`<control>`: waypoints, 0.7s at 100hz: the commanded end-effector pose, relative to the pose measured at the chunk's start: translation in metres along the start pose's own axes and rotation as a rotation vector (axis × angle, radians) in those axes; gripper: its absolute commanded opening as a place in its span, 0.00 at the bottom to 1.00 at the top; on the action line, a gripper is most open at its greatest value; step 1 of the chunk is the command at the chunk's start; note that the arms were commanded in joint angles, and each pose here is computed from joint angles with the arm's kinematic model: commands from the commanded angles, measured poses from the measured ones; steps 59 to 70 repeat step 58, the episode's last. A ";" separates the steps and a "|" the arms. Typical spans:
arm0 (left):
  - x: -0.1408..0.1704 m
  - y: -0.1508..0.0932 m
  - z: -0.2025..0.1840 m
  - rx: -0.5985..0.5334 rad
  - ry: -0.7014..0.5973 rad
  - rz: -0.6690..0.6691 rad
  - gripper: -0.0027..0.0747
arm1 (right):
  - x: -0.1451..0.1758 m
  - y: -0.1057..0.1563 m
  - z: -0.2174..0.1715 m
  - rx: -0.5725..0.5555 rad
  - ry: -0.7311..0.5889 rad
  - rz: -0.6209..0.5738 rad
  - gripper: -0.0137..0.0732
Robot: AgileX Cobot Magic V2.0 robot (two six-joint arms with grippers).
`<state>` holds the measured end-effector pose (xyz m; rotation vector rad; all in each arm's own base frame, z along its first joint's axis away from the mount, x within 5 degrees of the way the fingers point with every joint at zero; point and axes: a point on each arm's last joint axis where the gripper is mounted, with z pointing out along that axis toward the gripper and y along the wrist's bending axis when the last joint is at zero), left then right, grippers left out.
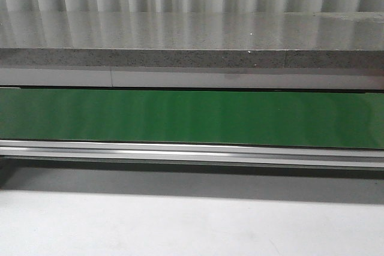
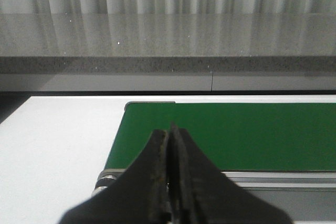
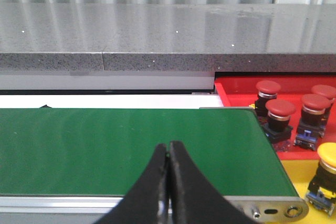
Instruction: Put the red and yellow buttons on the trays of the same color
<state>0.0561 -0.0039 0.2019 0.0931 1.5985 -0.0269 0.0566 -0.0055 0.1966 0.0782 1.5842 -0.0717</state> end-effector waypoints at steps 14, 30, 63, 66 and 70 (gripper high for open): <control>0.002 -0.002 -0.001 0.017 -0.111 -0.002 0.01 | -0.014 0.000 -0.002 0.000 -0.103 -0.012 0.08; 0.002 -0.002 -0.001 0.015 -0.112 -0.002 0.01 | -0.014 0.000 -0.002 0.000 -0.103 -0.012 0.08; 0.002 -0.002 -0.001 0.015 -0.112 -0.002 0.01 | -0.014 0.000 -0.002 0.000 -0.103 -0.012 0.08; 0.002 -0.002 -0.001 0.015 -0.112 -0.002 0.01 | -0.014 0.000 -0.002 0.000 -0.103 -0.012 0.08; 0.002 -0.002 -0.001 0.015 -0.112 -0.002 0.01 | -0.014 0.000 -0.002 0.000 -0.103 -0.012 0.08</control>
